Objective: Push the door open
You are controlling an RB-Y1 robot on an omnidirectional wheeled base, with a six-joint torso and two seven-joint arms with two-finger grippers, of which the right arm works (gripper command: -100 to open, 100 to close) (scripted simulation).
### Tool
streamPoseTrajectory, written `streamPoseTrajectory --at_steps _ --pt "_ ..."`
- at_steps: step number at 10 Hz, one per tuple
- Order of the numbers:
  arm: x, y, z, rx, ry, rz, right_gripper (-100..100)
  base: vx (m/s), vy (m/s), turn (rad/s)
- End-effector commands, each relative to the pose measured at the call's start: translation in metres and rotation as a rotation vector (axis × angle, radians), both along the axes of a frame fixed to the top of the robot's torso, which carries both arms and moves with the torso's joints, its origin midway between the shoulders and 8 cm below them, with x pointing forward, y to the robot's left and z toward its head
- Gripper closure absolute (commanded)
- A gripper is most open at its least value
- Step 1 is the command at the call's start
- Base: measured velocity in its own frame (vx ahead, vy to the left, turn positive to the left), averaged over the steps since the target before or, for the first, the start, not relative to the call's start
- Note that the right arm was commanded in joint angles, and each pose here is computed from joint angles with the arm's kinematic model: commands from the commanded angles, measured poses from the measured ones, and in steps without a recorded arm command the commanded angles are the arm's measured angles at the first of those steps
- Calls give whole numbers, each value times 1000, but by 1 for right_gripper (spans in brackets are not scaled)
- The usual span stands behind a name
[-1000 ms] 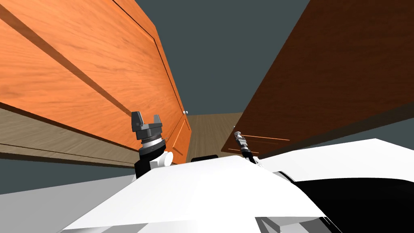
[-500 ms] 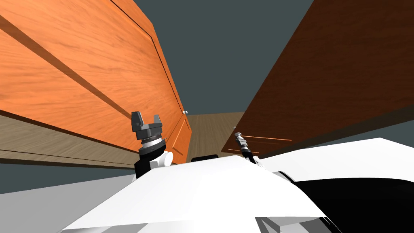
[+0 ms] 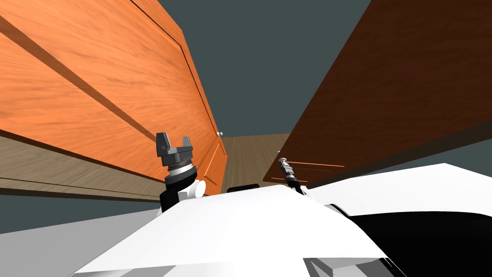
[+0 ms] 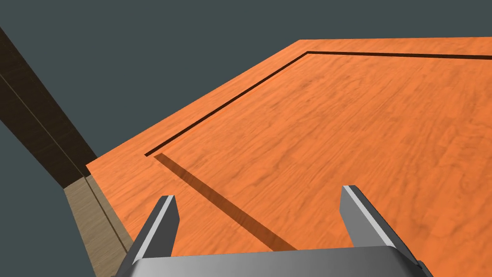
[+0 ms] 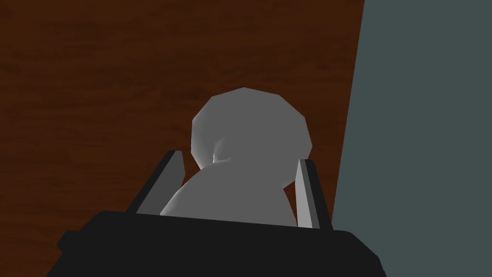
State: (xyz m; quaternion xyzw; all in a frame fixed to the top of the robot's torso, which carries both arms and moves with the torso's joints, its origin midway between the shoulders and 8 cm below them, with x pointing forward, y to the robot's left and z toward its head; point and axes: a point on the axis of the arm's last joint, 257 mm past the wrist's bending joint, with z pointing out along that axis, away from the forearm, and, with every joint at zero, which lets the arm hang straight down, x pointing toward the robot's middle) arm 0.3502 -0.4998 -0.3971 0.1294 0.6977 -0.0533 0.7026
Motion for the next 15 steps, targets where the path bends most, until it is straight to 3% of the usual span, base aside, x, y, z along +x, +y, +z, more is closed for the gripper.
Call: streamPoseTrajectory --at_steps 1,15 --pt "4 1 4 44 -26 -4 100 26 -13 -10" --pt "19 10 6 443 -174 -49 100 33 -19 -8"
